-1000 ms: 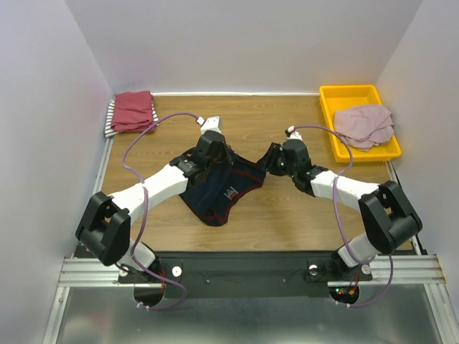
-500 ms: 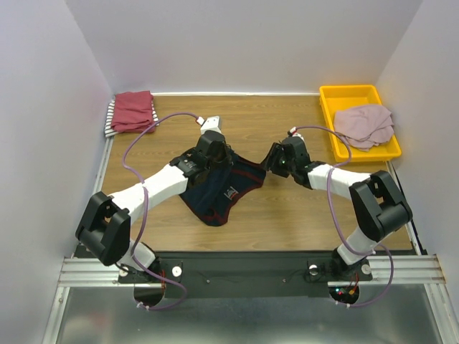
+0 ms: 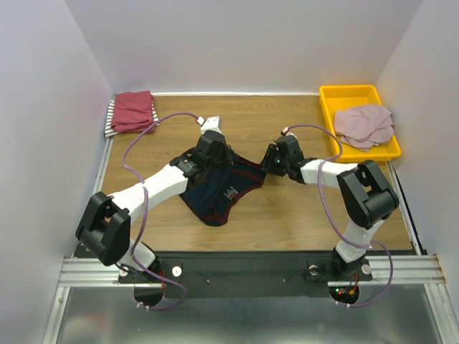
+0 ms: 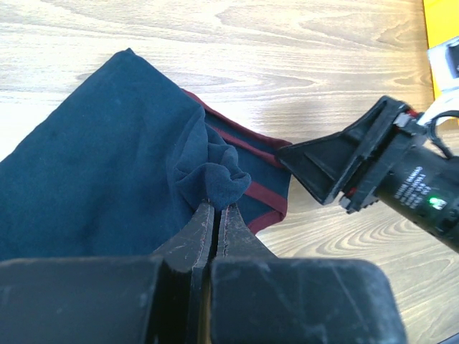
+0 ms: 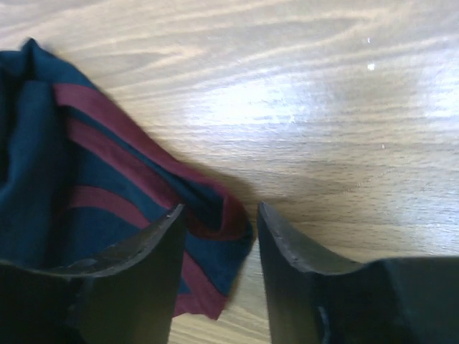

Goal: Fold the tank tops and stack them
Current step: Fold the tank top, then neatly place the folded tank top to the corner

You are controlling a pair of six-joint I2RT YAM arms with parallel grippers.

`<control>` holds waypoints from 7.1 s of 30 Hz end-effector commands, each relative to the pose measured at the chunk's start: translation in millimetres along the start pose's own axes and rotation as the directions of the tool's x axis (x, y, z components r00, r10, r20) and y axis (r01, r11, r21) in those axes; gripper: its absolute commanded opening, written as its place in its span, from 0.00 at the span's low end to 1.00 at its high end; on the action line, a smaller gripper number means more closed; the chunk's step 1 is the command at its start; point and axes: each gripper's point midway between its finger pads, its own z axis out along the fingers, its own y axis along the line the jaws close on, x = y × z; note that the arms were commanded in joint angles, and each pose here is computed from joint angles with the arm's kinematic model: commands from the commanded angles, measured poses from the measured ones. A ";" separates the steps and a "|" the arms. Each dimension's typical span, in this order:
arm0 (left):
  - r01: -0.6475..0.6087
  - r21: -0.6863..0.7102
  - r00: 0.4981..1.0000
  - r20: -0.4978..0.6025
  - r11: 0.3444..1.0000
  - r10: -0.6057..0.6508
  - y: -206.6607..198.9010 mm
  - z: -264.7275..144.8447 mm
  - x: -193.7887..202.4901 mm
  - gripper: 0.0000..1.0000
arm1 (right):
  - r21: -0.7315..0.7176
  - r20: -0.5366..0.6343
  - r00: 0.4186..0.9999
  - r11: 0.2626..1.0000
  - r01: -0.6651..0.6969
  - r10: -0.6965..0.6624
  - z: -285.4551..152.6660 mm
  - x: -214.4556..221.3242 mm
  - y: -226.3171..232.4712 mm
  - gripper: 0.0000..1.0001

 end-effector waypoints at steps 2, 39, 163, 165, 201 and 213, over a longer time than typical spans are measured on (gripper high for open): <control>0.004 0.043 0.997 0.073 0.999 -0.007 -14.2 -10.1 -23.5 0.00 | -0.028 0.042 0.999 1.000 0.014 -0.012 0.8 -17.2 13.0 0.37; 0.038 0.049 0.997 0.072 0.998 -0.041 -19.5 -14.5 -29.7 0.00 | 0.176 0.016 0.991 0.976 0.130 -0.135 -26.1 64.8 -22.1 0.00; 0.054 0.073 0.846 -0.533 0.996 -0.007 132.0 108.9 83.6 0.76 | 0.161 -0.280 0.924 0.936 0.313 -0.260 -60.6 123.4 20.8 0.21; 0.053 0.076 0.835 -0.550 0.996 -0.002 129.8 112.3 89.3 0.75 | 0.165 -0.284 0.923 0.935 0.314 -0.259 -58.6 125.7 18.8 0.19; -0.293 -0.671 0.956 -0.212 0.681 0.203 261.8 134.4 -162.0 0.00 | -0.100 -0.007 0.935 0.930 0.353 -0.355 -12.7 -3.8 184.4 0.85; -0.195 -0.779 0.959 -0.024 0.596 0.283 312.1 102.4 -259.3 0.00 | -0.106 -0.018 0.929 0.924 0.367 -0.371 11.3 -7.7 185.1 0.85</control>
